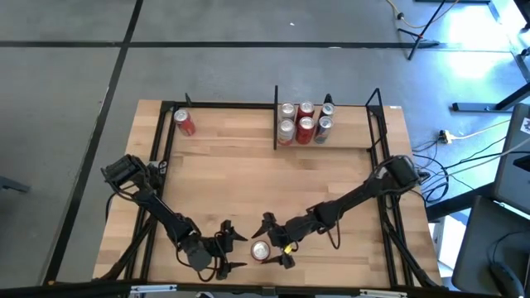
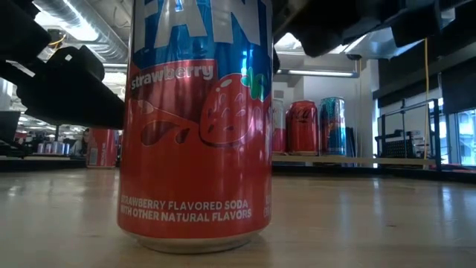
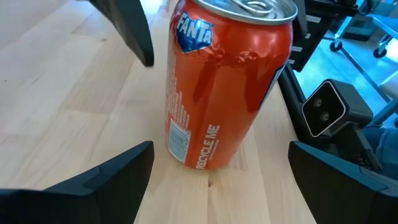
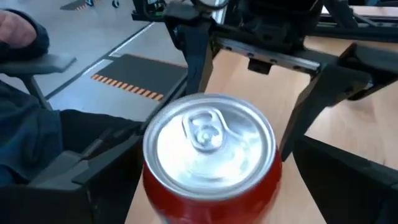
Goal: Place canned beverage on shelf
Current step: Put the bottom red soda can on the shelf
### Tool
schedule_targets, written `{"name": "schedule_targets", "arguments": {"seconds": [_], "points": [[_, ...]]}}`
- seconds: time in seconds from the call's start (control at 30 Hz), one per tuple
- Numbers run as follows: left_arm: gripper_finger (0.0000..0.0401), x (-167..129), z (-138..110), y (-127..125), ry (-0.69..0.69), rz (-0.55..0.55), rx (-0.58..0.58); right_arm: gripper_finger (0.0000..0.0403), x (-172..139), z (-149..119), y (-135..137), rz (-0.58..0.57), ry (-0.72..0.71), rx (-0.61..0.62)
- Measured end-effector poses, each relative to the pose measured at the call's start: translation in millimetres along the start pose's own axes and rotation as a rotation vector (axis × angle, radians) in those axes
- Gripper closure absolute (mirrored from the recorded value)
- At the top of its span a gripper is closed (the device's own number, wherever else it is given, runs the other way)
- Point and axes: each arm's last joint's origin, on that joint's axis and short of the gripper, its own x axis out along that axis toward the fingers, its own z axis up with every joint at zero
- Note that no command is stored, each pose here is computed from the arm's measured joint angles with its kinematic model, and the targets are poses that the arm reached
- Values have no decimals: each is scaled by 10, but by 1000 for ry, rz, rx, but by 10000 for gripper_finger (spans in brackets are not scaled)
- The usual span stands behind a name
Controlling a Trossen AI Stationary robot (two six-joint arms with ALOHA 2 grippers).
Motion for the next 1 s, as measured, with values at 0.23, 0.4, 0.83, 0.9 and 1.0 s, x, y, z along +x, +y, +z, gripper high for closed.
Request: {"name": "schedule_targets", "arguments": {"seconds": [0.23, 0.4, 0.83, 0.9, 1.0], "points": [[40, 0, -3, 2, 2, 1, 2, 27, 32, -51, -7, -6, 6, 0], [40, 0, -3, 3, 3, 2, 2, 97, 32, -50, -9, -6, 6, 0], [40, -6, -11, -9, 16, -19, 3, 140, -371, 309, 2, -102, 70, -31], [40, -6, -12, -9, 17, -20, 3, 140, -477, 353, 5, -105, 61, -40], [40, -6, -9, -11, 15, -22, 1, 140, -661, 373, -24, -140, 62, -48]]}}
